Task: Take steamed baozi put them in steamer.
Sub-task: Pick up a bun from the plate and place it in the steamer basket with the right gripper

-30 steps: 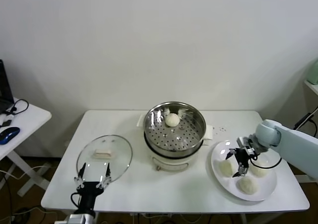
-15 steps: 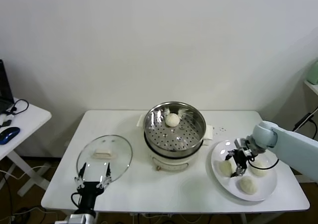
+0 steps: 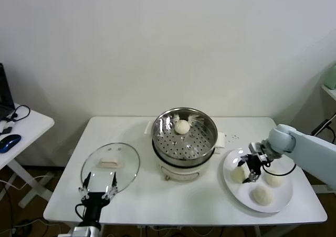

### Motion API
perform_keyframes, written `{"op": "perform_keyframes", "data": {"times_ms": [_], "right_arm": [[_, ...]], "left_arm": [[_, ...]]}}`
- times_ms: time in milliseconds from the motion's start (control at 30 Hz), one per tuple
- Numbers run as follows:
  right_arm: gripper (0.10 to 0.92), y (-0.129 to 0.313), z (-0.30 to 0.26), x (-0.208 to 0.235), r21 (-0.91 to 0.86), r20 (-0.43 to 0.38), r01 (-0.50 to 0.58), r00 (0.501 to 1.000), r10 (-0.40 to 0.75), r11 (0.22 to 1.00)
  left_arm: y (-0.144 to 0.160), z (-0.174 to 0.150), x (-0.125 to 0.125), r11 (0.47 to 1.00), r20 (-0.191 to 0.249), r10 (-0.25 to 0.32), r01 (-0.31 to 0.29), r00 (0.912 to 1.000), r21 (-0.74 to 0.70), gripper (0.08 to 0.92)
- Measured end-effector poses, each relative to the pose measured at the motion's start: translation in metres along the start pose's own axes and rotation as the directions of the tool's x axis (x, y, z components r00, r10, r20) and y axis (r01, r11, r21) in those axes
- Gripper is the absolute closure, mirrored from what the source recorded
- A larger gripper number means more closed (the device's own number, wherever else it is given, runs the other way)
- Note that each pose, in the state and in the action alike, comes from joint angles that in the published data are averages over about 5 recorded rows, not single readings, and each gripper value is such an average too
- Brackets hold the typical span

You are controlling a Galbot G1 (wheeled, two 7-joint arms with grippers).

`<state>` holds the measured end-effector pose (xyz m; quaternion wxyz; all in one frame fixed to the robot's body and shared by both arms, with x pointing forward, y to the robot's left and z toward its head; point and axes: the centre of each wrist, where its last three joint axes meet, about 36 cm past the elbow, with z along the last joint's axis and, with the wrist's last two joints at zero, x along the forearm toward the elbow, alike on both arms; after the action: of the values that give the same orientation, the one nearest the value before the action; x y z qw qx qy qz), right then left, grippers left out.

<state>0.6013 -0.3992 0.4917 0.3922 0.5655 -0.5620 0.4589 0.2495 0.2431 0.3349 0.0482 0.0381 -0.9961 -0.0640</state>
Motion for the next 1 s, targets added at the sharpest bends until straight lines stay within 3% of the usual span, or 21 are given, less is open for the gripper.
{"op": "perform_keyframes", "data": {"times_ms": [567,767,1000], "right_arm": [[0.335,-0.061,-0.102,0.160,-0.025,0.193,-0.103,0.975,0.106,0.994],[0.335,-0.079,-0.151,0.168,-0.020,0.230,-0.105,0.967,0.106,0.994],[0.335,-0.096,-0.202,0.137,-0.002,0.241,-0.078,0.968,0.076,0.997]], "left_arm": [[-0.007,-0.011,-0.005,1.000,0.026,0.015,-0.016,0.9995,0.004,0.177],[-0.014,-0.018,-0.006,1.000,0.043,0.019,-0.019,0.9989,0.006,0.177],[-0.010,-0.022,-0.001,1.000,0.059,0.022,-0.022,0.9980,-0.008,0.177]]}}
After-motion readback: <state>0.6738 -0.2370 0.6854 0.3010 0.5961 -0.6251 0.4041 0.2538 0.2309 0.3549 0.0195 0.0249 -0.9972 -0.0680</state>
